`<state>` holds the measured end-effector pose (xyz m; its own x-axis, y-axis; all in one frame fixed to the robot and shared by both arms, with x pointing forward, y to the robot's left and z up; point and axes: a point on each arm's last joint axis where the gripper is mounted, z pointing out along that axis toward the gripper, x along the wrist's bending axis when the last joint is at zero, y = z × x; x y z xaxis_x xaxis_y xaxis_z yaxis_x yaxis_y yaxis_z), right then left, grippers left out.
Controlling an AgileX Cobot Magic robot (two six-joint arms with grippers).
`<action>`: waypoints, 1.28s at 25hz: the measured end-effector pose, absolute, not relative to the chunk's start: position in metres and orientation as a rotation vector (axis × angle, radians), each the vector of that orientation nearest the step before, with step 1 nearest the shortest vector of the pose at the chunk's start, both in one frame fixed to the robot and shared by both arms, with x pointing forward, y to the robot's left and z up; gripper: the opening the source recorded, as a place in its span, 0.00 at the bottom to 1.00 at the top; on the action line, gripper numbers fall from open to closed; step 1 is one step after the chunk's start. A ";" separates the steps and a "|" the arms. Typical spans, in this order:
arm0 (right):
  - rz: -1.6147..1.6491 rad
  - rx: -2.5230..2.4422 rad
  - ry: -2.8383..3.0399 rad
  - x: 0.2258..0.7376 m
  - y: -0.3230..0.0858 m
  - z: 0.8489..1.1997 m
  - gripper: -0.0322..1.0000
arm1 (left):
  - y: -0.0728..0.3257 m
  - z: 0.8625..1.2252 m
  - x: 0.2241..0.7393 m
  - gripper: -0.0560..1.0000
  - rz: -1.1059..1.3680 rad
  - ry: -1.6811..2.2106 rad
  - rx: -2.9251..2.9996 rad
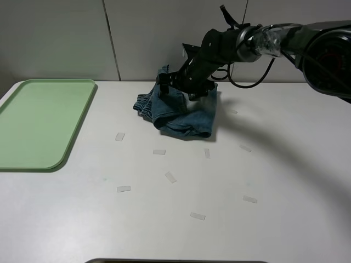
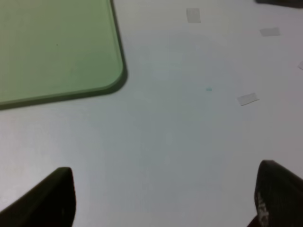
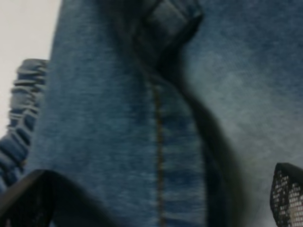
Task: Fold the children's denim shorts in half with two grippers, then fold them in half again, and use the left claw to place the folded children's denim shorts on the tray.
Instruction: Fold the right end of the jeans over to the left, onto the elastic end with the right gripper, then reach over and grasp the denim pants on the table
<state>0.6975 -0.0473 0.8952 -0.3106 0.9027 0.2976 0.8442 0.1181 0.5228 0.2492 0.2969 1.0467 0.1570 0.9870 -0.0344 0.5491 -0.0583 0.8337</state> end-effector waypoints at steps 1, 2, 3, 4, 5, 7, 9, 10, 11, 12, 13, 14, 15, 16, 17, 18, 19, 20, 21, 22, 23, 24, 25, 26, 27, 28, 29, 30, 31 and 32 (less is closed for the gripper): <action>0.964 1.784 2.280 0.696 -0.045 0.895 0.70 | 0.297 1.047 0.249 0.77 0.759 1.483 1.705; 0.971 1.779 2.283 0.695 -0.042 0.896 0.70 | 0.297 1.047 0.249 0.77 0.759 1.483 1.705; 0.978 1.773 2.288 0.694 -0.038 0.896 0.70 | 0.297 1.047 0.249 0.77 0.759 1.483 1.705; 0.987 1.767 2.297 0.691 -0.033 0.897 0.70 | 0.297 1.047 0.249 0.77 0.759 1.483 1.705; 1.000 1.752 2.309 0.688 -0.026 0.899 0.70 | 0.297 1.047 0.249 0.77 0.759 1.483 1.705; 1.038 1.709 2.332 0.683 -0.012 0.905 0.70 | 0.297 1.047 0.249 0.77 0.759 1.483 1.705; 1.096 1.641 2.345 0.678 0.005 0.914 0.70 | 0.297 1.047 0.249 0.77 0.759 1.483 1.705; 1.124 1.602 2.352 0.675 0.014 0.919 0.70 | 0.297 1.047 0.249 0.77 0.759 1.483 1.705; 1.145 1.564 2.363 0.671 0.023 0.923 0.70 | 0.297 1.047 0.249 0.77 0.759 1.483 1.705; 1.170 1.522 2.368 0.668 0.031 0.929 0.70 | 0.297 1.047 0.249 0.77 0.759 1.483 1.705; 1.191 1.486 2.368 0.667 0.037 0.934 0.70 | 0.297 1.047 0.249 0.77 0.759 1.483 1.705; 1.207 1.454 2.369 0.665 0.042 0.939 0.70 | 0.297 1.047 0.249 0.77 0.759 1.483 1.705; 1.220 1.430 2.369 0.663 0.047 0.943 0.70 | 0.297 1.047 0.249 0.77 0.759 1.483 1.705; 1.229 1.415 2.367 0.662 0.049 0.945 0.70 | 0.297 1.047 0.249 0.77 0.759 1.483 1.705; 1.233 1.408 2.369 0.661 0.051 0.946 0.70 | 0.297 1.047 0.249 0.77 0.759 1.483 1.705; 1.232 1.404 2.374 0.660 0.052 0.946 0.70 | 0.297 1.047 0.249 0.77 0.759 1.483 1.705; 1.226 1.401 2.379 0.659 0.052 0.946 0.70 | 0.297 1.047 0.249 0.77 0.759 1.483 1.705; 1.216 1.398 2.389 0.658 0.053 0.945 0.70 | 0.297 1.047 0.249 0.77 0.759 1.483 1.705; 1.204 1.395 2.402 0.657 0.053 0.945 0.70 | 0.297 1.047 0.249 0.77 0.759 1.483 1.705; 1.194 1.391 2.410 0.657 0.053 0.944 0.70 | 0.297 1.047 0.249 0.77 0.759 1.483 1.705; 1.182 1.387 2.419 0.656 0.053 0.944 0.70 | 0.297 1.047 0.249 0.77 0.759 1.483 1.705; 1.169 1.384 2.430 0.656 0.052 0.943 0.70 | 0.297 1.047 0.249 0.77 0.759 1.483 1.705; 1.155 1.382 2.441 0.655 0.052 0.942 0.70 | 0.297 1.047 0.249 0.77 0.759 1.483 1.705; 1.143 1.383 2.452 0.654 0.051 0.942 0.70 | 0.297 1.047 0.249 0.77 0.759 1.483 1.705; 1.127 1.384 2.467 0.653 0.051 0.941 0.70 | 0.297 1.047 0.249 0.77 0.759 1.483 1.705; 1.107 1.383 2.483 0.652 0.051 0.940 0.70 | 0.297 1.047 0.249 0.77 0.759 1.483 1.705; 1.083 1.376 2.500 0.651 0.050 0.939 0.70 | 0.297 1.047 0.249 0.77 0.759 1.483 1.705; 1.047 1.368 2.525 0.650 0.048 0.938 0.70 | 0.297 1.047 0.249 0.77 0.759 1.483 1.705; 1.013 1.355 2.547 0.648 0.047 0.940 0.70 | 0.297 1.047 0.249 0.77 0.759 1.483 1.705; 0.976 1.336 2.565 0.646 0.045 0.942 0.70 | 0.297 1.047 0.249 0.77 0.759 1.483 1.705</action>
<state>0.6459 0.0445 0.9419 -0.6137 0.7626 0.2046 0.7058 0.4136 0.5752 0.2492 0.2969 1.0467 0.1570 0.9870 -0.0344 0.5491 -0.0583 0.8337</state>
